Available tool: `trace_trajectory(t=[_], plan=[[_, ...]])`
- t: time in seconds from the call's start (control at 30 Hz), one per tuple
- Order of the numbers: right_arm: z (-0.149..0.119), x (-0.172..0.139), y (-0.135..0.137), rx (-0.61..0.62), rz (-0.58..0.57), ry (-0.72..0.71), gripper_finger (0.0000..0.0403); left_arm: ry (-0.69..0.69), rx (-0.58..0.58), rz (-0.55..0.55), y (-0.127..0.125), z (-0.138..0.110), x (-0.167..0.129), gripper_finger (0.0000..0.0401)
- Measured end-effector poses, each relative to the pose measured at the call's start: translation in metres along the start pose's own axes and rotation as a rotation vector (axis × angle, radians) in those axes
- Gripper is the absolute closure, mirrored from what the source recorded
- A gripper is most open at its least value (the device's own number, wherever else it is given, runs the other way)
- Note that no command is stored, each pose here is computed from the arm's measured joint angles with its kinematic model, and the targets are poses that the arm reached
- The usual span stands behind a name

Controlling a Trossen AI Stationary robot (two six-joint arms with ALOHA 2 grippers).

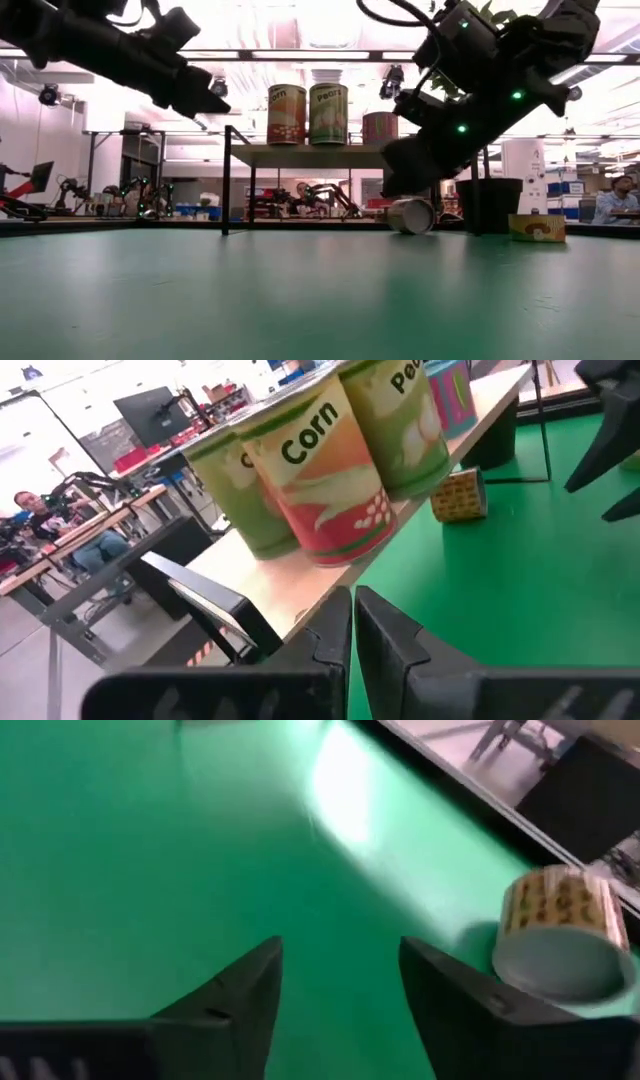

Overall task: Pick and place cans onto a shelf
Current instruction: Adjust the shelf

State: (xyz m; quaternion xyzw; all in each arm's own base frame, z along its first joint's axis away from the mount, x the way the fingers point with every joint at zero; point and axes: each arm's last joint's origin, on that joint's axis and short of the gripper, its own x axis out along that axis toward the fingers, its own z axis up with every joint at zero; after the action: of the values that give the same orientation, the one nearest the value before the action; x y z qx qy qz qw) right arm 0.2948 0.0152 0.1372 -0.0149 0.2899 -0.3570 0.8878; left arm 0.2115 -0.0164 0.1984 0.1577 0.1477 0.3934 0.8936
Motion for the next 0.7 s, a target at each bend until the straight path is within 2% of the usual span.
trace_trajectory(t=[0.2, 0.4, 0.57, 0.7], plan=[[-0.011, -0.018, -0.004, -0.083, -0.011, 0.103, 0.0303, 0.014, 0.02, -0.013, -0.005, -0.004, 0.002, 0.0401], [-0.008, -0.043, -0.013, -0.123, 0.001, 0.136, 0.0385, 0.021, 0.032, -0.014, -0.008, -0.006, 0.004, 0.0401], [-0.002, -0.061, -0.028, -0.13, 0.001, 0.135, 0.039, 0.019, 0.03, -0.021, -0.01, -0.007, 0.004, 0.0401], [-0.002, -0.069, -0.039, -0.091, 0.012, 0.112, 0.039, 0.021, 0.037, -0.032, -0.011, -0.008, 0.005, 0.0401]])
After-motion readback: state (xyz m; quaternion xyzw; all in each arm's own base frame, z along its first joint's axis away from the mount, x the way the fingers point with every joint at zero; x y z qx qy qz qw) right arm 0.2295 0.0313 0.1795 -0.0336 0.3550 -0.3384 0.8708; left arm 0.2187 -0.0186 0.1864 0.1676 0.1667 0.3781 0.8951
